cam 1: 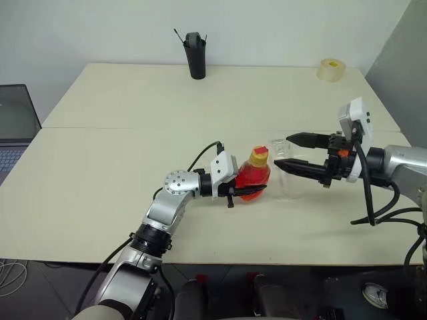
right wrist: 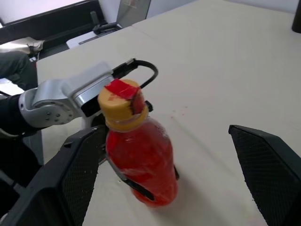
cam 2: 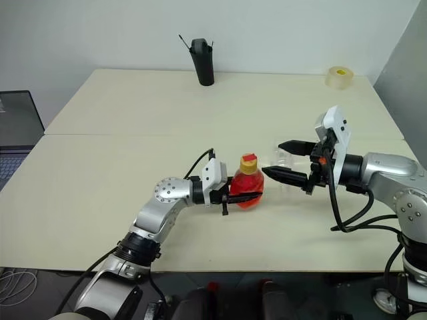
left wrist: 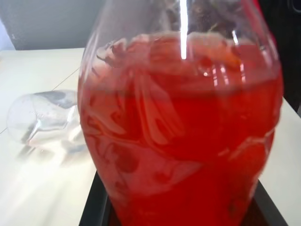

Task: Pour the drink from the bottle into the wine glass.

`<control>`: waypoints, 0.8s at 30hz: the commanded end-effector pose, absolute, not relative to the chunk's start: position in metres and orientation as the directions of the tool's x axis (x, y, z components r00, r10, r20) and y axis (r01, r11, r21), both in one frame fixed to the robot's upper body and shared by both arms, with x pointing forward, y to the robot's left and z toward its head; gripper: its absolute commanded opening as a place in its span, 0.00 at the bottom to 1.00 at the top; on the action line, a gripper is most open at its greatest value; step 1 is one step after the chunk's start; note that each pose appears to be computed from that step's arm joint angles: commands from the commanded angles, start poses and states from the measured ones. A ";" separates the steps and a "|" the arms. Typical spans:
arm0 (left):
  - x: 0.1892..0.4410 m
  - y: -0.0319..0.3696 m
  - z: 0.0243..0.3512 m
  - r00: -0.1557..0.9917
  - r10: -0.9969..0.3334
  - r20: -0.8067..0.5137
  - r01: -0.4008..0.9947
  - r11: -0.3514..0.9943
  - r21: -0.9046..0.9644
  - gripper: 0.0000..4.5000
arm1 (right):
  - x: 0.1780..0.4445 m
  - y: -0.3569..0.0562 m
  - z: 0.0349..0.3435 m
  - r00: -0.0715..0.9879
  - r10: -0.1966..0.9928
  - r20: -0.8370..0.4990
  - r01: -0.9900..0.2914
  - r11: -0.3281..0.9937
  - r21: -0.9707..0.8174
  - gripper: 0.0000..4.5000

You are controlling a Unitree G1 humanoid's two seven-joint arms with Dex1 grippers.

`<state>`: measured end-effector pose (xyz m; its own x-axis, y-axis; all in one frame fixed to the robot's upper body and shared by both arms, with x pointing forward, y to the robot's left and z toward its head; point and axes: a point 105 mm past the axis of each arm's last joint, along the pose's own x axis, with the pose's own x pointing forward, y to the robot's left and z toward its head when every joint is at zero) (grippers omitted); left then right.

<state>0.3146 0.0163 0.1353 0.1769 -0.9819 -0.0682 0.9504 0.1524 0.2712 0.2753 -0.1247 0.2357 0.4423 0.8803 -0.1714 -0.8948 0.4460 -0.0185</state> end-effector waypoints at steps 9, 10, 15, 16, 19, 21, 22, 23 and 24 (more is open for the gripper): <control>0.311 0.012 0.154 0.157 -0.987 -0.020 0.930 0.141 0.338 0.28 | 0.272 -0.090 0.246 0.385 0.917 -0.108 -0.923 0.383 -0.040 1.00; 0.311 0.012 0.154 0.158 -0.987 -0.019 0.930 0.142 0.338 0.28 | 0.271 -0.087 0.246 0.376 0.921 -0.102 -0.927 0.374 -0.037 1.00; 0.311 0.012 0.155 0.161 -0.987 -0.016 0.930 0.147 0.336 0.28 | 0.275 -0.072 0.249 0.353 0.933 -0.075 -0.936 0.352 -0.026 1.00; 0.311 0.012 0.155 0.162 -0.987 -0.015 0.930 0.147 0.335 0.28 | 0.276 -0.070 0.250 0.353 0.933 -0.070 -0.936 0.352 -0.024 1.00; 0.311 0.011 0.155 0.162 -0.987 -0.012 0.931 0.149 0.334 0.28 | 0.282 -0.065 0.250 0.364 0.929 -0.059 -0.931 0.364 -0.019 1.00; 0.311 0.011 0.155 0.162 -0.987 -0.012 0.931 0.149 0.334 0.28 | 0.288 -0.064 0.248 0.385 0.921 -0.057 -0.923 0.385 -0.016 1.00; 0.311 0.011 0.155 0.162 -0.987 -0.011 0.931 0.149 0.333 0.28 | 0.291 -0.064 0.248 0.395 0.917 -0.056 -0.919 0.395 -0.015 1.00; 0.311 0.011 0.154 0.162 -0.987 -0.012 0.931 0.149 0.333 0.28 | 0.293 -0.065 0.247 0.405 0.913 -0.055 -0.914 0.405 -0.010 1.00; 0.311 0.011 0.154 0.162 -0.987 -0.012 0.931 0.149 0.333 0.28 | 0.296 -0.066 0.247 0.413 0.909 -0.053 -0.910 0.414 -0.004 1.00</control>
